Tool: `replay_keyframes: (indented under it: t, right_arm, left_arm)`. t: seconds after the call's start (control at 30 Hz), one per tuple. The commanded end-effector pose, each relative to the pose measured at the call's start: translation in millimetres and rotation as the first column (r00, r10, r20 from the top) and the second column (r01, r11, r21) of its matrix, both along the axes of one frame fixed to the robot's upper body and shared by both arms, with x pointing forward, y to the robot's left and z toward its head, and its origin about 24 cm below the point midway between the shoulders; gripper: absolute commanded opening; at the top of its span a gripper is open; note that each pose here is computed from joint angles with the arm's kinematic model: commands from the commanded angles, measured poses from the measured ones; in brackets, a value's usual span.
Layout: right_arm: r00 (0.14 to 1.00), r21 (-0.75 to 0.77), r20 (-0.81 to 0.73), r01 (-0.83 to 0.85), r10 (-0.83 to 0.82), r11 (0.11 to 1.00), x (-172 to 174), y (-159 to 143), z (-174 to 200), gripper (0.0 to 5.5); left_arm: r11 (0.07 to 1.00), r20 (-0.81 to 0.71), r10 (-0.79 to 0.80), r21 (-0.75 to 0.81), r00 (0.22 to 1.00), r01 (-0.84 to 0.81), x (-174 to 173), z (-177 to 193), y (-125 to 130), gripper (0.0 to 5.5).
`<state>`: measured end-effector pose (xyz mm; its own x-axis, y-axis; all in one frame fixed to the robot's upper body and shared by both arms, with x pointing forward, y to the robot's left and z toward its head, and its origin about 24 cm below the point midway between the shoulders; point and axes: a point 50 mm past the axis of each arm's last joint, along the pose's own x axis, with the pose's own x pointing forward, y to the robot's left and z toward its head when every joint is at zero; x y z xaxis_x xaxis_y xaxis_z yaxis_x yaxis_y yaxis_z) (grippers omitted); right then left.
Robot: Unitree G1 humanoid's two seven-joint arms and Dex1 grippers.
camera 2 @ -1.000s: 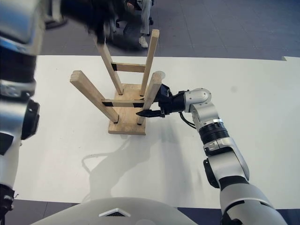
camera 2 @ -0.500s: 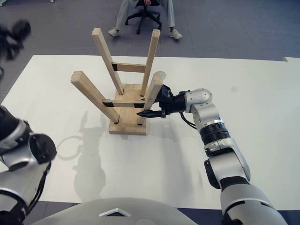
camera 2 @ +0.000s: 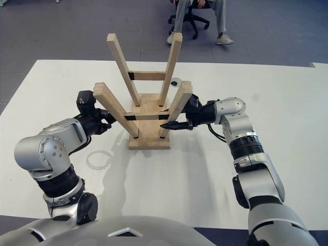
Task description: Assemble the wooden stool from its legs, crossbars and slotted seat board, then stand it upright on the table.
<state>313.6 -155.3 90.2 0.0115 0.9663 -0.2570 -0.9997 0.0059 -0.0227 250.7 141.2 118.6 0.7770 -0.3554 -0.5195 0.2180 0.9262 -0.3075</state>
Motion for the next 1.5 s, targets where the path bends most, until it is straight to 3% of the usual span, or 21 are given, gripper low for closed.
replay_keyframes:
  t: [0.03,0.17,0.3,0.53,0.8,1.07,1.33,1.5]
  right_arm:
    - [0.976,-0.184,-0.216,-0.079,0.039,0.98,-30.2,7.7,-60.4,2.02]
    - [0.974,-0.119,-0.223,-0.072,0.044,0.99,-42.3,0.8,-62.3,2.02]
    - [0.975,-0.136,-0.218,-0.076,0.045,0.988,-54.9,0.2,-73.5,2.02]
    - [0.993,-0.086,-0.1,0.046,-0.055,0.995,-29.1,3.6,-45.9,2.02]
    - [1.0,-0.157,-0.029,-0.01,0.006,0.987,-34.5,3.5,-43.8,2.02]
    - [0.997,-0.206,0.066,0.056,-0.043,0.977,-24.9,-0.7,-42.0,3.86]
    - [0.978,-0.238,0.18,0.148,-0.106,0.96,-1.1,-22.9,-23.7,5.35]
    - [0.968,-0.224,0.216,0.175,-0.126,0.959,8.1,-35.7,-5.4,5.45]
  left_arm:
    - [0.962,-0.024,-0.266,-0.067,0.964,0.263,-0.9,1.0,-31.1,3.04]
    - [0.98,-0.035,-0.198,0.005,0.98,0.198,8.8,0.6,-3.7,3.04]
    - [0.976,-0.033,-0.216,-0.007,0.976,0.216,9.5,2.2,-6.5,3.04]
    - [0.978,-0.034,-0.209,-0.001,0.977,0.209,11.5,2.2,-3.9,3.04]
    - [0.981,-0.037,-0.196,-0.011,0.98,0.196,10.4,-1.1,-5.2,3.04]
    - [0.982,-0.04,-0.19,-0.014,0.981,0.19,9.7,-2.6,-6.8,3.04]
    - [0.985,-0.043,-0.172,-0.013,0.984,0.172,9.0,-2.5,-4.3,3.04]
    - [0.99,-0.043,-0.142,-0.021,0.989,0.142,6.3,-4.7,-2.5,3.04]
